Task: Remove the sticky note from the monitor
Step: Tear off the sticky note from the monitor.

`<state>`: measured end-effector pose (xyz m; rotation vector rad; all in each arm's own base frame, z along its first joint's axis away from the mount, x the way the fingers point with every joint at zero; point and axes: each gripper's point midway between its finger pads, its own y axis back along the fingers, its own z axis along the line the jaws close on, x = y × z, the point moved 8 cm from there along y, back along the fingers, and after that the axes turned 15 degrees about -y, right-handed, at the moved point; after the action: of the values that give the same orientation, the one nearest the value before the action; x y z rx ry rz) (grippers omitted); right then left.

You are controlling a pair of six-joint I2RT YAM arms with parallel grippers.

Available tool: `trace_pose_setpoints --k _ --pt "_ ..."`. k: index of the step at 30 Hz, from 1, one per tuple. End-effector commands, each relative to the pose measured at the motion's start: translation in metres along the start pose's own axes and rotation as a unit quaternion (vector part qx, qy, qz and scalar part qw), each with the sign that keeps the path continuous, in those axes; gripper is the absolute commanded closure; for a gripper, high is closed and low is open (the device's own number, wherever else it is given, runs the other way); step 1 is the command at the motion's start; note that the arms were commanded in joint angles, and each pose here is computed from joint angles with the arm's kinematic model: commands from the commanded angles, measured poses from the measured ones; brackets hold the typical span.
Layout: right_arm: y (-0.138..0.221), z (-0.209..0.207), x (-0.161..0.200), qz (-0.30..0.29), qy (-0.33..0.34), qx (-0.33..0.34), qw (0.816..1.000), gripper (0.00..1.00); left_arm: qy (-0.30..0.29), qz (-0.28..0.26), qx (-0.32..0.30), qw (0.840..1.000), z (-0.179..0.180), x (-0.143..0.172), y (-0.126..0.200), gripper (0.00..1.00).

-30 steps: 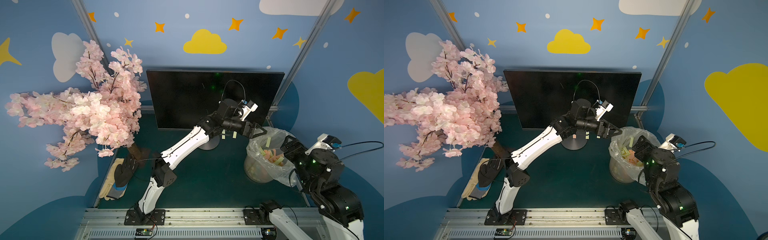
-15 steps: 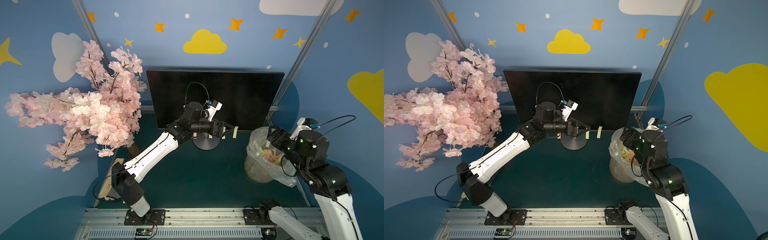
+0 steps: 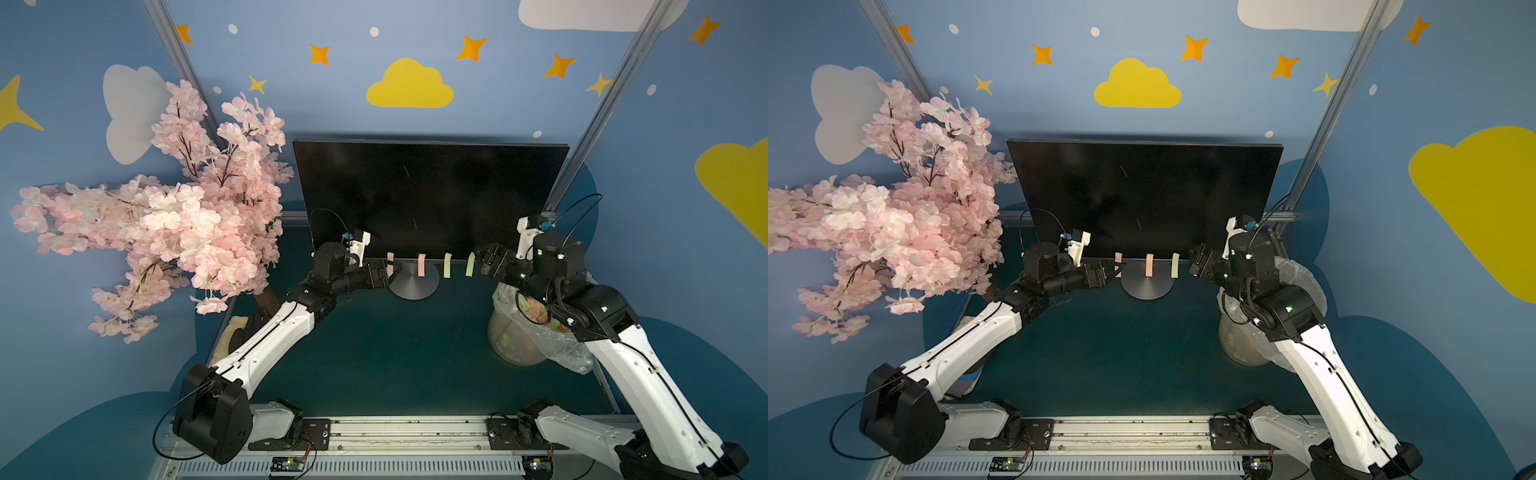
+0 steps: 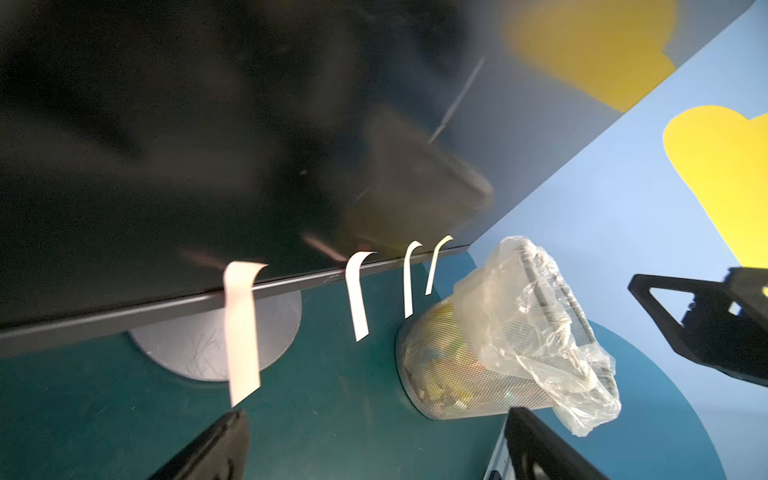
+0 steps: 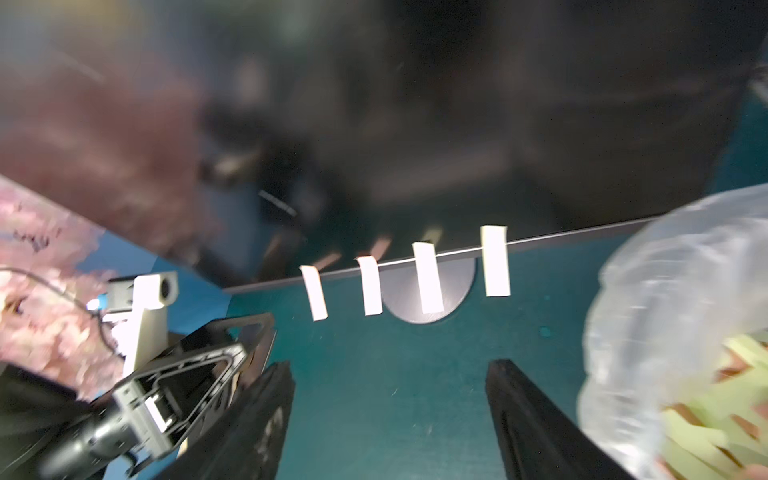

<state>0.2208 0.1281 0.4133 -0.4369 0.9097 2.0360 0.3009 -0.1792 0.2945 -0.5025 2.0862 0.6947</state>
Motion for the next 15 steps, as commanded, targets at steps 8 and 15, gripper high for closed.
trace_pose_setpoints --k 8,15 --pt "-0.036 0.029 0.048 0.09 0.058 -0.049 0.993 0.22 0.12 -0.072 -0.016 0.99 0.043 0.016 0.006 0.0" --pt "-0.052 0.039 0.076 0.119 0.1 -0.066 0.986 0.22 0.177 -0.067 0.008 0.982 0.063 0.036 -0.018 0.11"
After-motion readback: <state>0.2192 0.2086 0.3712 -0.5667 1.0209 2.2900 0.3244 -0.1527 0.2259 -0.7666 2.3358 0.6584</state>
